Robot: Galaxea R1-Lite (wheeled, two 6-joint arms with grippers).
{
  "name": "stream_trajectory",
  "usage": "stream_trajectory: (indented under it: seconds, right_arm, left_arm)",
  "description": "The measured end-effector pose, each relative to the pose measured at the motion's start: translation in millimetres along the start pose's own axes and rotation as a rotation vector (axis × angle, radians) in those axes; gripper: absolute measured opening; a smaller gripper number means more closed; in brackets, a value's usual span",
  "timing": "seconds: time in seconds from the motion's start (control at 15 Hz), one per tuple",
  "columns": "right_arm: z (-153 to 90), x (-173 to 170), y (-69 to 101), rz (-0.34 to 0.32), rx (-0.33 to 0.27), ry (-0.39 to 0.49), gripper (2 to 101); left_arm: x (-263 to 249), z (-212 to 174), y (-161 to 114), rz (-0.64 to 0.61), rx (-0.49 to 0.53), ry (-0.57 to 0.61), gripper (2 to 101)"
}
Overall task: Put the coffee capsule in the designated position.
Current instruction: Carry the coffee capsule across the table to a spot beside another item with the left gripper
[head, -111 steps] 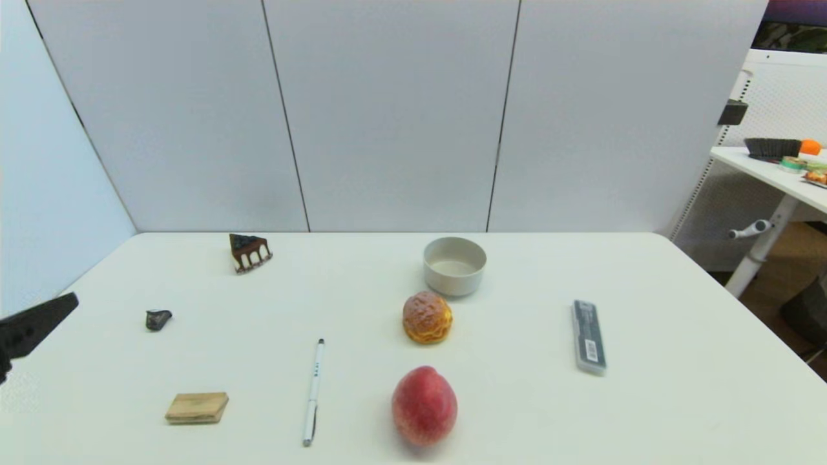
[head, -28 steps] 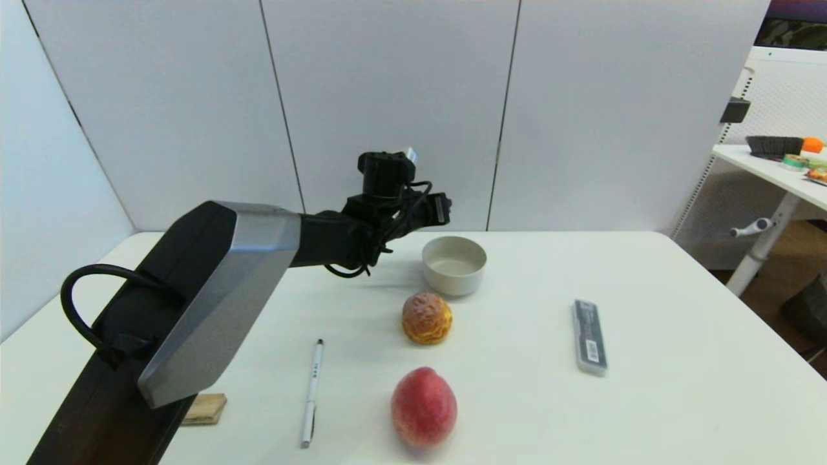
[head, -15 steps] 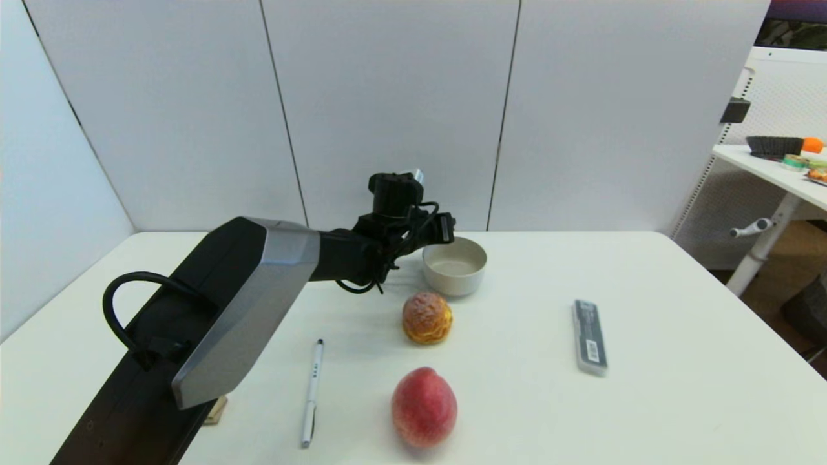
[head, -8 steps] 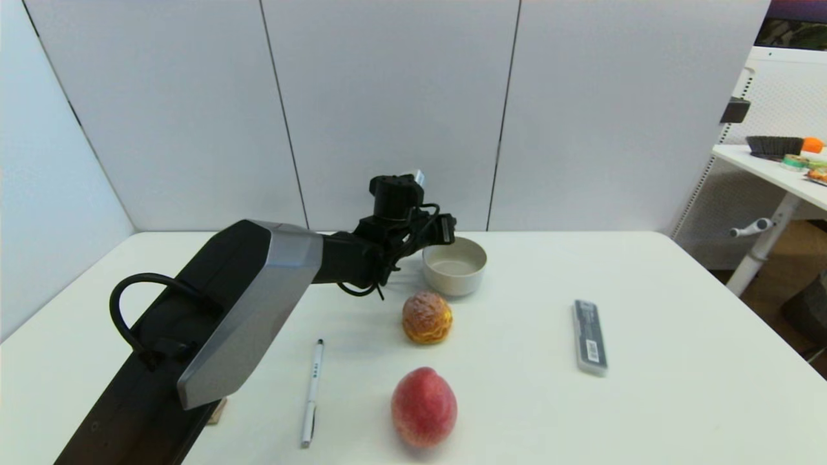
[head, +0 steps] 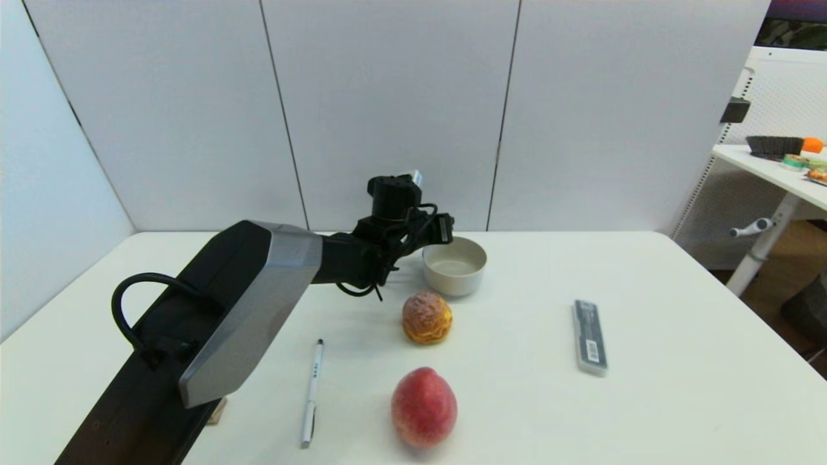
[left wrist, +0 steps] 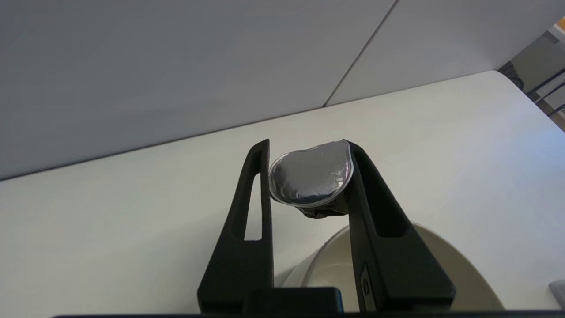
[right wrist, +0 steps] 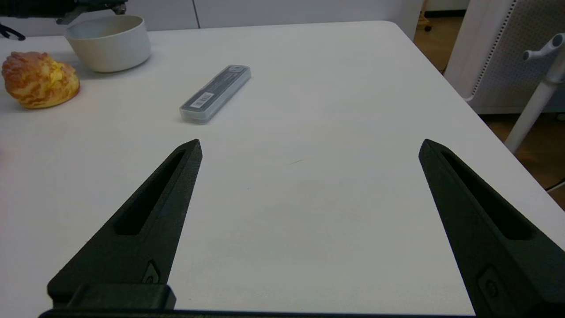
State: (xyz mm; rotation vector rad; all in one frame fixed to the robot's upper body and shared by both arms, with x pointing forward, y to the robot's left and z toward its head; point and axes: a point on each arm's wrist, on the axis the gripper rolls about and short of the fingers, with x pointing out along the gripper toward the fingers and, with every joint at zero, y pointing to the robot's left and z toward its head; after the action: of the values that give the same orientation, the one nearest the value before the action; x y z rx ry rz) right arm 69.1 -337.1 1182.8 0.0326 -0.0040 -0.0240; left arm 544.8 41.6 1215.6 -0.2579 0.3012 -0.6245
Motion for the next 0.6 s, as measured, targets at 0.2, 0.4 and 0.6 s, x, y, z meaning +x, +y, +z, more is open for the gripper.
stream_trajectory:
  seconds: [0.2,0.4,0.6]
  right_arm:
    - [0.0,0.0,0.0,0.0,0.0,-0.001,97.3]
    - [0.0,0.0,0.0,0.0,-0.001,0.0,97.3]
    - [0.0,0.0,0.0,0.0,0.0,0.0,97.3]
  left_arm:
    - [0.4,-0.1,0.8,0.0,0.0,-0.004,27.9]
    - [0.7,-0.7,0.8,0.0,-0.002,-0.004,43.3]
    - [0.7,-0.2,0.6,-0.002,-0.001,-0.007,60.9]
